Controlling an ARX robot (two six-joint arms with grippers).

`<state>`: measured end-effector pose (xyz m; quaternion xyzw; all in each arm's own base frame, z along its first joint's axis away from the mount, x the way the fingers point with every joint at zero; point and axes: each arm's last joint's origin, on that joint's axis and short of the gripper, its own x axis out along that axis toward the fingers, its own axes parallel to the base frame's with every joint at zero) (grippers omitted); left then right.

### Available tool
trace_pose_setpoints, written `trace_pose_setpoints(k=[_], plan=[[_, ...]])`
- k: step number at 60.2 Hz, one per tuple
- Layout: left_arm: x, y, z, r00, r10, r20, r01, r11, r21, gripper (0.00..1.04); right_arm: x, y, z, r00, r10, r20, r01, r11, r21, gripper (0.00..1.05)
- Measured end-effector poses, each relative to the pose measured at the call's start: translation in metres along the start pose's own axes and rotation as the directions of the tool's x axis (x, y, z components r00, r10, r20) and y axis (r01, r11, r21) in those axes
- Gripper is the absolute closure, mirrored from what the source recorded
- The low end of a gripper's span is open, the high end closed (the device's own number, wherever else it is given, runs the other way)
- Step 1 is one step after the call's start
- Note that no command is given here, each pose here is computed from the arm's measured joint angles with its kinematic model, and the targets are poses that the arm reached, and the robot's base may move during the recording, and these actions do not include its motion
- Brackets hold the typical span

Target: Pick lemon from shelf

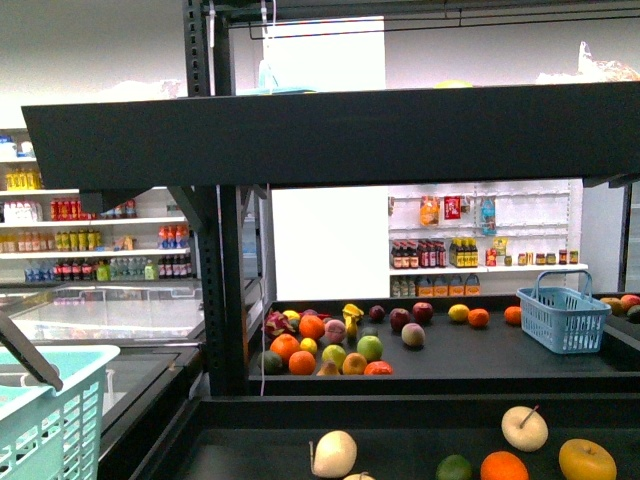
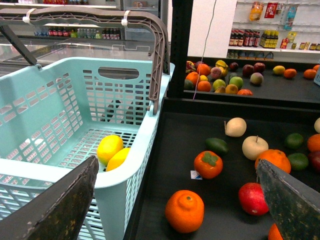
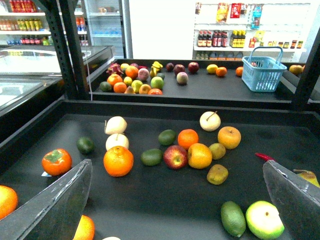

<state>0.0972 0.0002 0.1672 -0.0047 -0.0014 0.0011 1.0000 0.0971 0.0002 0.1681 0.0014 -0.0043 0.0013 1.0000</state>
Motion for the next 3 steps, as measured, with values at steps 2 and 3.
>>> trace_pose_setpoints(k=[2,3], plan=[[0.0000,0.0000,0.0000,1.000,0.000,0.000,0.000,1.000,0.000,0.08,0.0000,0.0000,0.0000,1.000,0.000,0.000,0.000,1.000,0.000,0.02],[0.0000,0.0000,0.0000,1.000,0.000,0.000,0.000,1.000,0.000,0.08,0.0000,0.0000,0.0000,1.000,0.000,0.000,0.000,1.000,0.000,0.02]])
